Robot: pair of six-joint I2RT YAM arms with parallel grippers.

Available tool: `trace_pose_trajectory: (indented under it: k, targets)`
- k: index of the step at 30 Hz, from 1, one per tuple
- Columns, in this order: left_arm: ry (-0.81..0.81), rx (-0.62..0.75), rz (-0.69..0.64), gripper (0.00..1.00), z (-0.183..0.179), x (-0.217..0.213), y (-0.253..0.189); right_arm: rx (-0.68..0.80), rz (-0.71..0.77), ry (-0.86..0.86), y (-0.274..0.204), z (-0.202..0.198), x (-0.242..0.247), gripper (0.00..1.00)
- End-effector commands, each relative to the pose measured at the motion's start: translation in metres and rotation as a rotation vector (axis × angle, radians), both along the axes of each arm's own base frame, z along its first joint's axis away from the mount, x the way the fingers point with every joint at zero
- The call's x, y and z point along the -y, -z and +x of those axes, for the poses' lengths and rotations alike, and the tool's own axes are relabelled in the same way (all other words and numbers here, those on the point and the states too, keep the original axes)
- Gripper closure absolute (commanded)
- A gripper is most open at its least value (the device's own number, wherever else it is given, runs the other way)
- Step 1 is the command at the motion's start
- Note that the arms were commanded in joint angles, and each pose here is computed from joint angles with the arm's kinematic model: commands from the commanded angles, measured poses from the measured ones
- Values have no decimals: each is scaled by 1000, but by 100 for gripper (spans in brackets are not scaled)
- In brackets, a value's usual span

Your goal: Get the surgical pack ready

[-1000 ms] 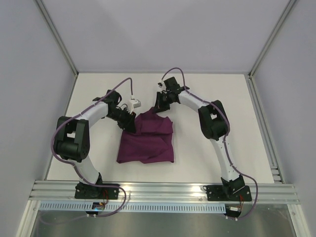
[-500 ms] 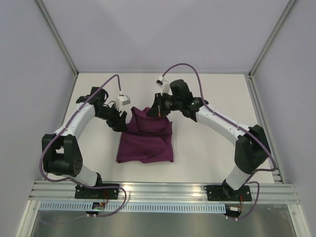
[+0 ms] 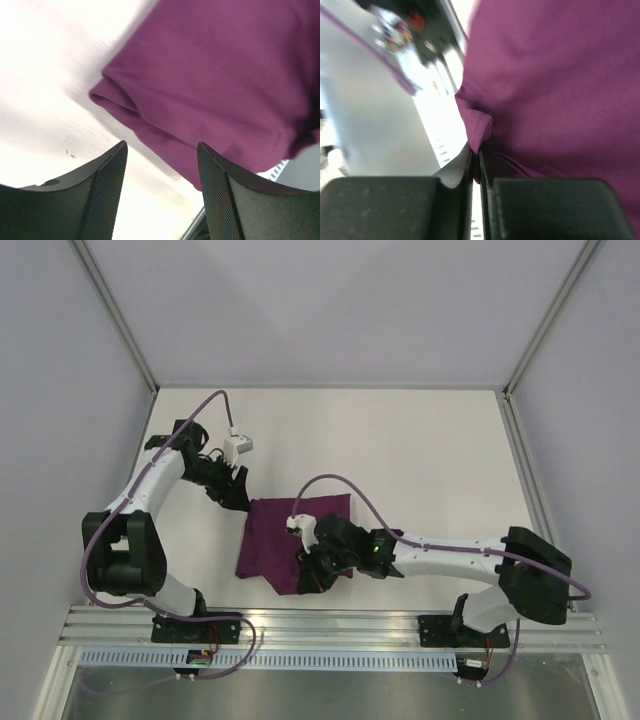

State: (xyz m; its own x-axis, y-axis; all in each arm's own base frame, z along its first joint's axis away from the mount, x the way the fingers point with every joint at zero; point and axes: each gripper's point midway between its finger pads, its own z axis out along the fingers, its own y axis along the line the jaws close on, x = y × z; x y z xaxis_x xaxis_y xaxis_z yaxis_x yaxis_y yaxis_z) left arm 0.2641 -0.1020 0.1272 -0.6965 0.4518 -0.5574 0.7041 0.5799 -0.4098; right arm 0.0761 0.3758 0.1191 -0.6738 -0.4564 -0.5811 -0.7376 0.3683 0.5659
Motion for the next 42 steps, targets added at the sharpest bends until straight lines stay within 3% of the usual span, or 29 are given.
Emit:
trace_pose_trajectory:
  k: [1,3,4,7,10,16,21,26,32,34,35,37,38,39,41,42]
  targets:
    - [-59,-60,20,34,8,-3,6,31,-79,29,43,-1,-3,88]
    - [-73,-89,46,34,8,-7,16,16,-150,25,68,-4,-3,79]
    - [-80,-106,56,34,6,-7,21,15,-157,25,72,-4,-4,63]
    - [-71,-122,110,34,0,-9,32,26,-191,44,79,-2,3,40]
    - [-59,-128,134,33,-6,-8,36,48,-216,67,70,-1,17,29]
    - [-58,-135,128,28,-10,1,31,88,-134,140,5,-1,40,18]
    - [-101,-124,115,29,3,8,17,18,-91,385,-39,47,72,29]
    - [-132,-154,96,31,8,17,7,-62,-131,683,-15,112,113,38]
    - [-98,-243,201,34,-6,25,51,-70,-96,713,5,139,104,38]
    - [-110,-254,218,44,-3,23,56,-100,-83,698,15,139,96,45]
    - [-112,-255,224,56,-2,22,56,-120,-85,693,22,135,96,49]
    - [-102,-243,226,67,-3,21,53,-155,-79,697,31,133,92,68]
    - [-99,-230,222,77,-4,21,49,-167,-95,711,39,131,96,83]
    - [-92,-222,224,82,-4,21,47,-176,-104,719,43,130,98,89]
    - [-78,-219,259,91,-8,14,44,-189,-108,732,45,127,101,100]
    - [-78,-212,271,93,-8,10,42,-190,-121,740,48,126,105,99]
